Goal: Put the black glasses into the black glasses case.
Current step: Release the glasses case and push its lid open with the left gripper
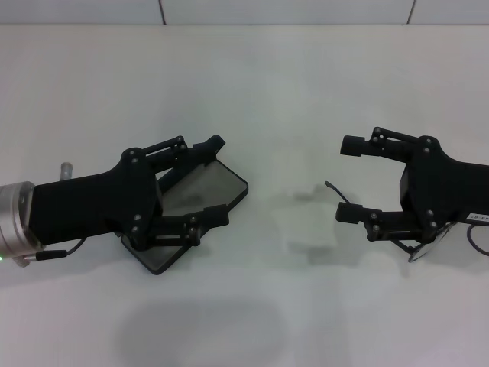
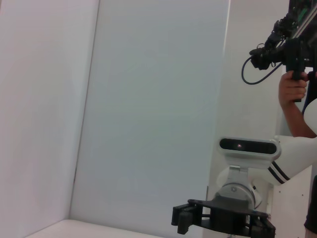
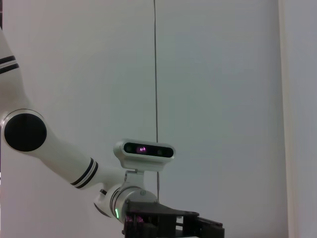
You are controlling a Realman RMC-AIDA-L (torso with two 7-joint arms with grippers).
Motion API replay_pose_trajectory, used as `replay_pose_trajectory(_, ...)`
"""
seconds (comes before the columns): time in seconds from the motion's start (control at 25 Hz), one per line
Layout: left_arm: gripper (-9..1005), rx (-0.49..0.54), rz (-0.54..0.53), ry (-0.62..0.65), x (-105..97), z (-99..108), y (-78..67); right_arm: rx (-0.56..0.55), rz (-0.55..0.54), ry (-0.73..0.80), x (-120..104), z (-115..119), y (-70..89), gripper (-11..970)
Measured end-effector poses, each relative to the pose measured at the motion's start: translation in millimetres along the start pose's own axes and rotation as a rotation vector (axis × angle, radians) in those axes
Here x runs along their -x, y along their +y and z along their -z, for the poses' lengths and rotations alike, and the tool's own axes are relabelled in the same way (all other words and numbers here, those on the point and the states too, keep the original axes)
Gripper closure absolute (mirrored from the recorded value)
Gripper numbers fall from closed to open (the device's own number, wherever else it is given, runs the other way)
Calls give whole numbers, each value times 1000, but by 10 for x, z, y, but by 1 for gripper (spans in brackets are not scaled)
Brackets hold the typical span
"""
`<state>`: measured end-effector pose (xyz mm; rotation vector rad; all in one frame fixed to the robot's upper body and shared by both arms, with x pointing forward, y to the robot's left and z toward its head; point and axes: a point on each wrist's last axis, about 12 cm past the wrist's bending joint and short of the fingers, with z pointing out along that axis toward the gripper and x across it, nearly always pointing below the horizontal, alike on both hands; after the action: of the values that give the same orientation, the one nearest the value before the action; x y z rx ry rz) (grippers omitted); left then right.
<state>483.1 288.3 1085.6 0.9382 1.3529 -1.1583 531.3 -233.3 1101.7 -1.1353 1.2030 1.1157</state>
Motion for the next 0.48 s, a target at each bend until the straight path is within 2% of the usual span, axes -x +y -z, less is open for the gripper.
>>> replay_pose_trajectory(0.48,109,10,11,4,-10,-9,9,1,2,1,5,-8,-8,117)
